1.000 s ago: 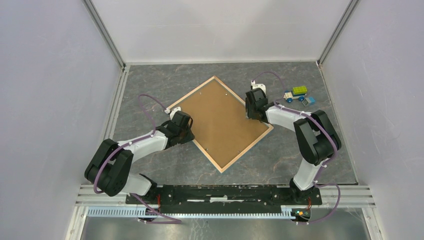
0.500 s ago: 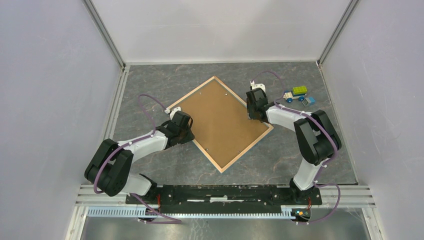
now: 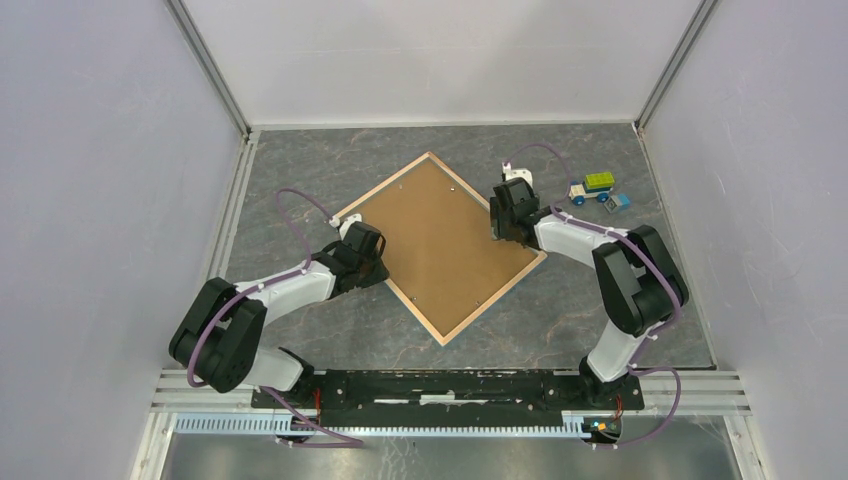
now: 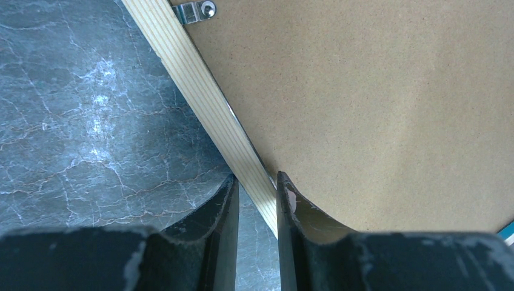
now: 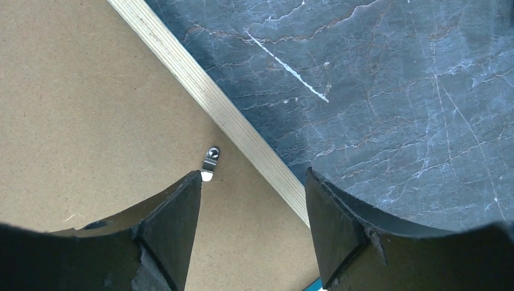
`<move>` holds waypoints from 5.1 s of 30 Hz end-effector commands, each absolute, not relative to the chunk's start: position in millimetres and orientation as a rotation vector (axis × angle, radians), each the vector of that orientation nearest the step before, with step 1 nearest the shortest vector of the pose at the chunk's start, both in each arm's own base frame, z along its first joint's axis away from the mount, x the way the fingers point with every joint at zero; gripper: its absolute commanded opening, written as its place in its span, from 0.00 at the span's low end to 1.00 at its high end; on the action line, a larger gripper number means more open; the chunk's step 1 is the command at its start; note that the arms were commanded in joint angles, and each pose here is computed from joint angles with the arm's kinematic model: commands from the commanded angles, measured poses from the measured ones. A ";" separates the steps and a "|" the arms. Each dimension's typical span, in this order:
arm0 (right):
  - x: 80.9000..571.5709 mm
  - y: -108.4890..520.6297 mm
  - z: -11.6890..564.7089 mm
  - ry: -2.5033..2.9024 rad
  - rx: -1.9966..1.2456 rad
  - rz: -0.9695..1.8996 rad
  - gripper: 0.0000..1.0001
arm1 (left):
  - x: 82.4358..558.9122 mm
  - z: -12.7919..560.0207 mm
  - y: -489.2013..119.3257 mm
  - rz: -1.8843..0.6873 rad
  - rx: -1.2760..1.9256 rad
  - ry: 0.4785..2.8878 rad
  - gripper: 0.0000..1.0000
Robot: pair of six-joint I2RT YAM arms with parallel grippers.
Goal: Put the photo into the frame
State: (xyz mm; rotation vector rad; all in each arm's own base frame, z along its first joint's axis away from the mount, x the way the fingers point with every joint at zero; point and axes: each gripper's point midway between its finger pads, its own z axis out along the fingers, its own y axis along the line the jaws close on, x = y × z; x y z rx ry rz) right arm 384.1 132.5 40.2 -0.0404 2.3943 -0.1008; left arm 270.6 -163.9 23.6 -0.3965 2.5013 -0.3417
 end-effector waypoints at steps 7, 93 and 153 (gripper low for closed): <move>389.7 134.6 22.6 2.478 0.017 -0.192 0.66 | 256.0 4.8 -150.9 -0.268 -0.331 2.570 0.18; 375.4 129.2 15.3 2.521 -0.304 -0.049 0.43 | 255.7 4.8 -149.7 -0.288 -0.339 2.569 0.18; 286.7 156.6 7.7 2.426 -0.125 0.335 0.32 | 367.5 33.1 -136.3 -0.233 -0.467 2.544 0.43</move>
